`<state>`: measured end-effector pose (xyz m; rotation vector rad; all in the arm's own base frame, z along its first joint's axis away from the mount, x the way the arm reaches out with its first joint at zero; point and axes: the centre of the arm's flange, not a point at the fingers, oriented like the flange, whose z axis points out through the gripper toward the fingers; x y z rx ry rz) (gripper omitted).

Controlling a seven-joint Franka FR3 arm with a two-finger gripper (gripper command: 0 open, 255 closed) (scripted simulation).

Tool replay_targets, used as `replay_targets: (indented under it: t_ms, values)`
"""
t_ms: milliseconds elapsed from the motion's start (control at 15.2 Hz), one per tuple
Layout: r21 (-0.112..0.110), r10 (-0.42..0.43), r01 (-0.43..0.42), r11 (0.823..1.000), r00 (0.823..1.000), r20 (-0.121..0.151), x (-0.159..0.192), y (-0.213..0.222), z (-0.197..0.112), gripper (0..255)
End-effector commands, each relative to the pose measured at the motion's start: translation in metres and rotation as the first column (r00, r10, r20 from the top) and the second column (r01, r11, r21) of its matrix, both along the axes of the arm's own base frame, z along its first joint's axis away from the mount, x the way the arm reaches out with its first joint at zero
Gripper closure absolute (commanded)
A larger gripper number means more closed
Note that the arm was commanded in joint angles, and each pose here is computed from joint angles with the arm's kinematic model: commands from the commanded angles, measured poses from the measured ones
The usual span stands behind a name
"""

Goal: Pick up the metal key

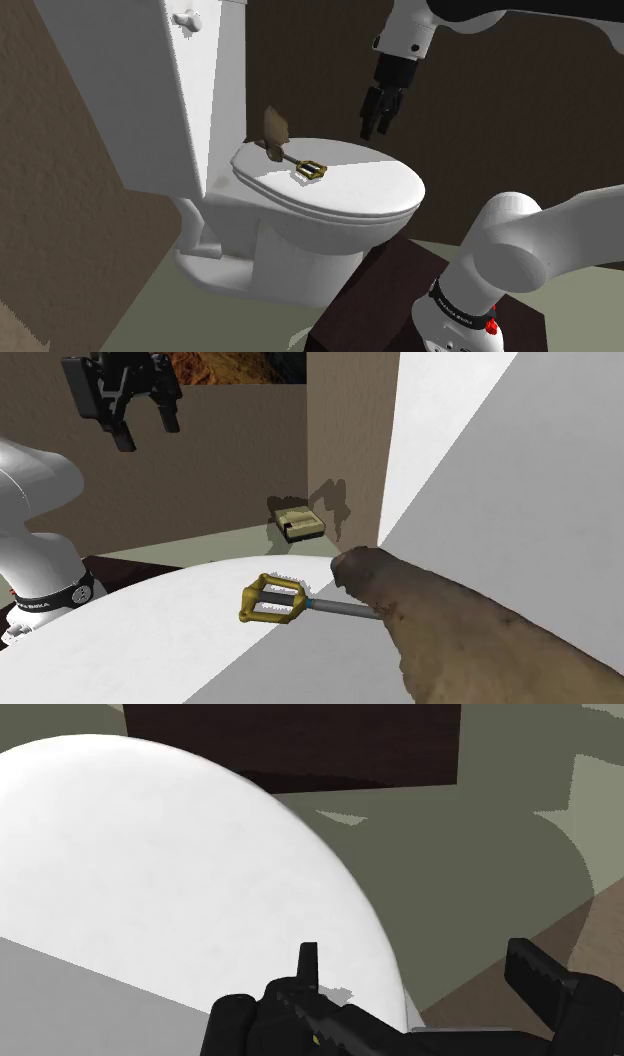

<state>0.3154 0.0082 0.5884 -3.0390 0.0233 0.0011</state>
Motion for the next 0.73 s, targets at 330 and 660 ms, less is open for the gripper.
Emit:
replay_targets:
  t_ms: [330,660]
  values:
    - [-0.022,0.006,-0.006,1.0,1.0,-0.003,0.055,-0.009,-0.035,0]
    - [-0.043,0.012,-0.012,0.999,1.0,-0.006,0.11,-0.019,-0.07,0]
